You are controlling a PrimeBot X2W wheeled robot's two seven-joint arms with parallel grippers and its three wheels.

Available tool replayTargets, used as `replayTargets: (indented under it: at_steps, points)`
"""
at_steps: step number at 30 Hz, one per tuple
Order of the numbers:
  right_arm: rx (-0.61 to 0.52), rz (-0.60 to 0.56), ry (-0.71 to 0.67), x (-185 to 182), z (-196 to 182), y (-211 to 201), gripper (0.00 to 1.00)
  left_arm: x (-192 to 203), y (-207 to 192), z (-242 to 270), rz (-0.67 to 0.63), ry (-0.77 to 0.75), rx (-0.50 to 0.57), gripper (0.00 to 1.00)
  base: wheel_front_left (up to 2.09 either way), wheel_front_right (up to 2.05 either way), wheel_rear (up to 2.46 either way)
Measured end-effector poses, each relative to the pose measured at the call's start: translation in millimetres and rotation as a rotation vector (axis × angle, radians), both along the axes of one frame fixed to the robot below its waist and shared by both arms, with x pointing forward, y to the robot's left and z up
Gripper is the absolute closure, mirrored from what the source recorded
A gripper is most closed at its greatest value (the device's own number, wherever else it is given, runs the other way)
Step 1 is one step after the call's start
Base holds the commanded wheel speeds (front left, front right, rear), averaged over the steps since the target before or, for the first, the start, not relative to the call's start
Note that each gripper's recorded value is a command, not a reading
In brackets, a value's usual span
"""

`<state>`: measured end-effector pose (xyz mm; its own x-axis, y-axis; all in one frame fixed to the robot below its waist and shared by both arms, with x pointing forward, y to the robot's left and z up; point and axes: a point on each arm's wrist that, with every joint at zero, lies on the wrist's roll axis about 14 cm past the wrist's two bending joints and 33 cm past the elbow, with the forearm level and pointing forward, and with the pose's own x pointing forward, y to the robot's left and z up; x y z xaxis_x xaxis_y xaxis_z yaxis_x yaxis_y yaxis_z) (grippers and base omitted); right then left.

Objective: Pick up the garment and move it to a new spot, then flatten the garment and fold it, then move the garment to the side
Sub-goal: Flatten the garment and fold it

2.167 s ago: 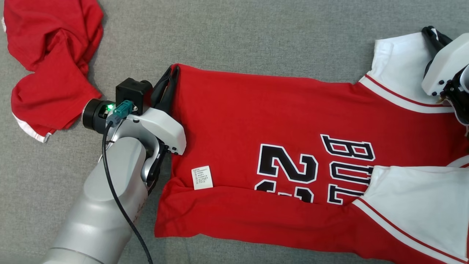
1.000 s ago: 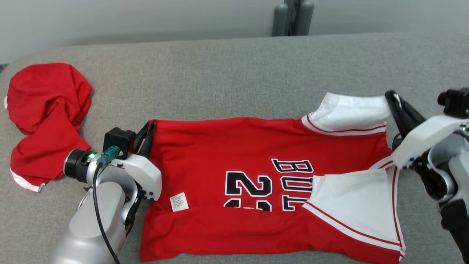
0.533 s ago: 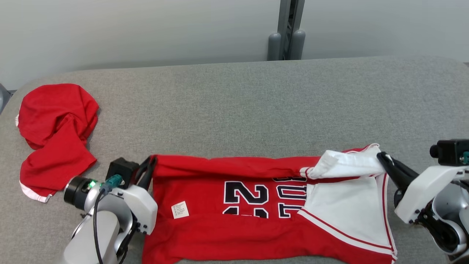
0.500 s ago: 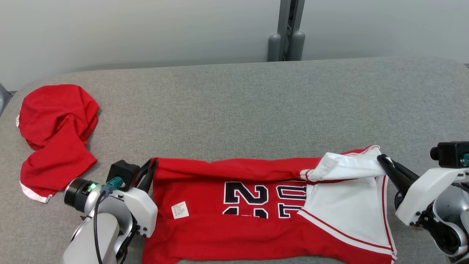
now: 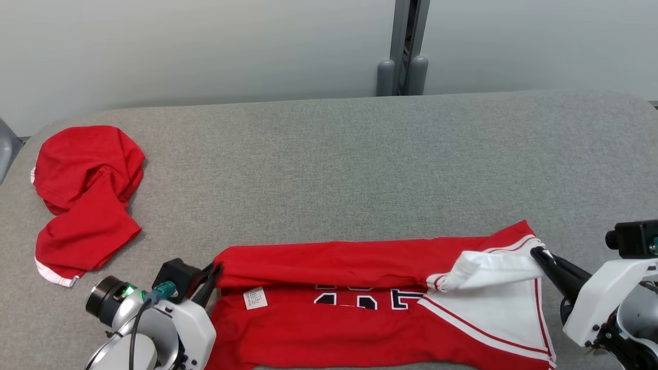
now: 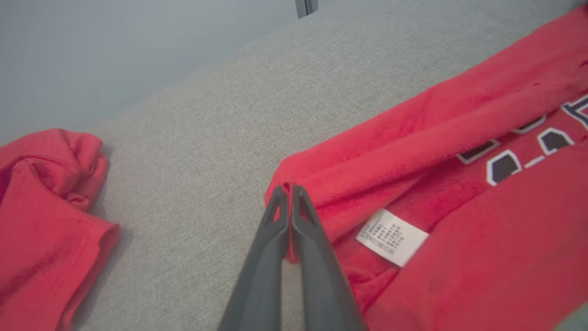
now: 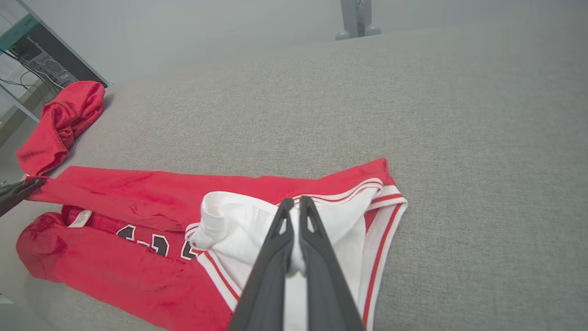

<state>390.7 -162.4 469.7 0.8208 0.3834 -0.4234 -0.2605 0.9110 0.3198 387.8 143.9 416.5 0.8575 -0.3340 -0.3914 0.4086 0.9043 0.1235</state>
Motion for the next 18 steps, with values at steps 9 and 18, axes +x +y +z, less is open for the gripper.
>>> replayTargets:
  at_steps: [9, 18]
  points:
    - [-0.010, 0.011, 0.070, -19.0, -8.5, 1.4, 1.00, -25.2, -2.5, -2.1, -0.052, 0.056, 0.037, 1.00, 0.00, 0.00, 0.00]
    - [-0.005, -0.030, 0.233, -42.5, -32.5, -11.3, 0.00, -45.9, -12.3, -6.1, -0.102, 0.116, 0.029, 0.00, 0.00, 0.00, 0.00]
